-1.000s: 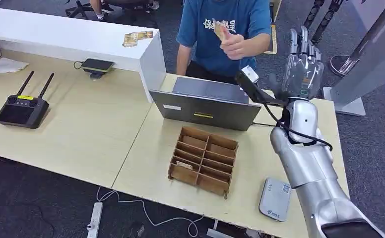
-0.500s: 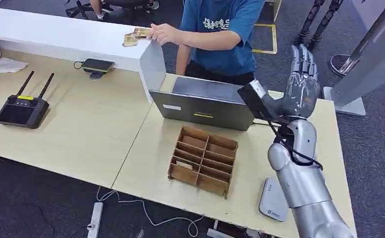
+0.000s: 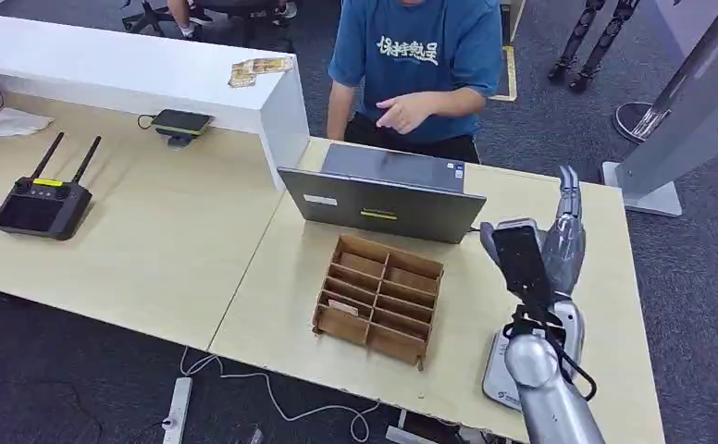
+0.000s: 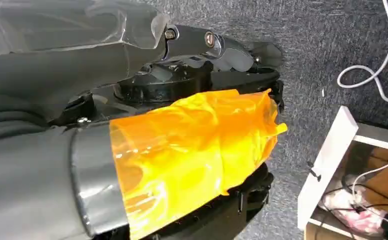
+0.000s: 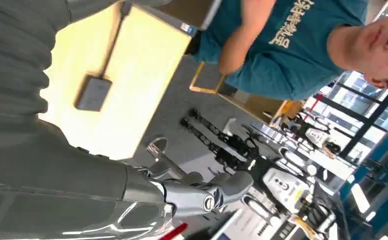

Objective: Pass the card to the sensor for recognition and then transmit it.

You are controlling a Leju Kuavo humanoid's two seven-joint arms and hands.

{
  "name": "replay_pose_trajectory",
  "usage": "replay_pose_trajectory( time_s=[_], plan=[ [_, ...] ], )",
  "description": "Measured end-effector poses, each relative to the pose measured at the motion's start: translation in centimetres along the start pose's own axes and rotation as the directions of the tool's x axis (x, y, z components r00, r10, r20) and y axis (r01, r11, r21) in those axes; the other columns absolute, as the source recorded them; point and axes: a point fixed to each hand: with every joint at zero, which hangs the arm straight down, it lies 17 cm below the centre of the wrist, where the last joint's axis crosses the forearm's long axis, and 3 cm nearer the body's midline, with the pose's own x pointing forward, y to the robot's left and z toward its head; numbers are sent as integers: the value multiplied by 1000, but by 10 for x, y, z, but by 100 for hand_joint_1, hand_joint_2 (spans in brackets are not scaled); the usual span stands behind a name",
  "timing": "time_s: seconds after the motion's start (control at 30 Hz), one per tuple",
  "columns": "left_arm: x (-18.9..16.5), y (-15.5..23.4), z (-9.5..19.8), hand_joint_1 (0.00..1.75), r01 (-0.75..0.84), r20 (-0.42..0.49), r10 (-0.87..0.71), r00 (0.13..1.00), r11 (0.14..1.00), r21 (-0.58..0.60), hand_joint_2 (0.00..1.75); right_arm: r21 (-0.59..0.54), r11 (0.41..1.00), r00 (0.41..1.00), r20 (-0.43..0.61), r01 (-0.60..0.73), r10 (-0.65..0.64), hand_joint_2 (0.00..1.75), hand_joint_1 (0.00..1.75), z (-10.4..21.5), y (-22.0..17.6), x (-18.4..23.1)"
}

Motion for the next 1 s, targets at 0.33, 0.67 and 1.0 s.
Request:
replay_pose_trajectory(
  time_s=[0.33,0.67,1.0],
  plan=[
    [3,2,2,0,-25,10,25,1000,1000,9,0,53,998,995,-92,45,-40,175,0,31,12,-30],
    [3,2,2,0,-25,11,25,1000,1000,9,0,58,997,994,-105,45,-39,175,0,35,13,-35],
    [5,5,1,0,-73,15,73,997,997,24,0,82,971,957,-207,225,-204,175,0,52,25,-55]
  ],
)
